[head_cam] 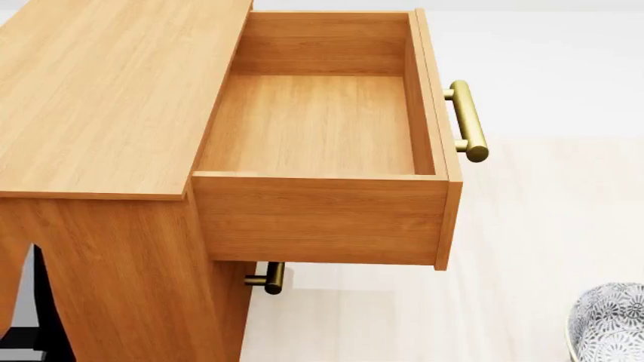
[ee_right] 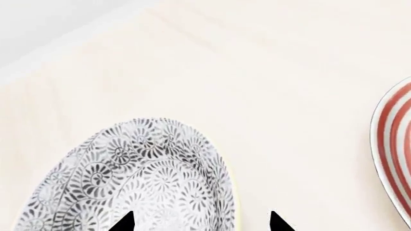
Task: Put the bowl on top of the cabinet.
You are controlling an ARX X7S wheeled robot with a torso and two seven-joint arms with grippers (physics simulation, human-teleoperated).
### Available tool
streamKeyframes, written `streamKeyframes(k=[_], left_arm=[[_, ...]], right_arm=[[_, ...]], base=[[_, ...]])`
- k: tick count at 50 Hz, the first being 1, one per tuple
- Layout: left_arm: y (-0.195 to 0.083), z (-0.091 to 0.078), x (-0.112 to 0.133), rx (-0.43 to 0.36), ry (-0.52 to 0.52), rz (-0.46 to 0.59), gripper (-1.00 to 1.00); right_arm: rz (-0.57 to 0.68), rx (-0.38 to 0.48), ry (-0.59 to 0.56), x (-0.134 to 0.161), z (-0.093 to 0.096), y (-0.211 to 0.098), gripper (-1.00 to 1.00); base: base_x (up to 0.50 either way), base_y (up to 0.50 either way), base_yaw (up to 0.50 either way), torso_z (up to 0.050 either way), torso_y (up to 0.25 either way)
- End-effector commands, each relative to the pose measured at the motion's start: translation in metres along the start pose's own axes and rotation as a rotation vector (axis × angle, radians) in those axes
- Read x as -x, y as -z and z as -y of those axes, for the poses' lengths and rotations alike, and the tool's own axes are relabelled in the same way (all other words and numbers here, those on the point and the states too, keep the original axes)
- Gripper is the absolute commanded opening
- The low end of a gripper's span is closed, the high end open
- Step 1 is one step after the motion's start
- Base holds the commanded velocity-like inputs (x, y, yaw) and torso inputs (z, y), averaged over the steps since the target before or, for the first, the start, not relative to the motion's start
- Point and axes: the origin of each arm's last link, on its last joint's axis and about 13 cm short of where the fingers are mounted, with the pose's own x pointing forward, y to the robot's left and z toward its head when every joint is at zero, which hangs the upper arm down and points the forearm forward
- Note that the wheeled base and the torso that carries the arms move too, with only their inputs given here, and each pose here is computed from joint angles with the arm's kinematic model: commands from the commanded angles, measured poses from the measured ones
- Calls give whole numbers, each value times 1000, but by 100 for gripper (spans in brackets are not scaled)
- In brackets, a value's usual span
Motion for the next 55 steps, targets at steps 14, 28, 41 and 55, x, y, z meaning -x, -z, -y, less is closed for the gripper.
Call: streamKeyframes(k=[14,28,41,55], left_arm=[[1,0,-1,-3,0,-6,100],[5,1,-1,-5,4,-14,100],[8,1,-1,-8,6,-20,100],[11,2,-1,-11,9,-28,100]], right_arm=[[-34,-40,-5,-15,2,24,100],[-50,-51,-5,-21,3,35,100],[-62,-56,-11,-27,2,42,100],[-74,-57,-8,-32,0,49,100]], base=[[0,0,0,0,0],[0,0,0,0,0],[0,0,0,0,0],[1,0,0,0,0]])
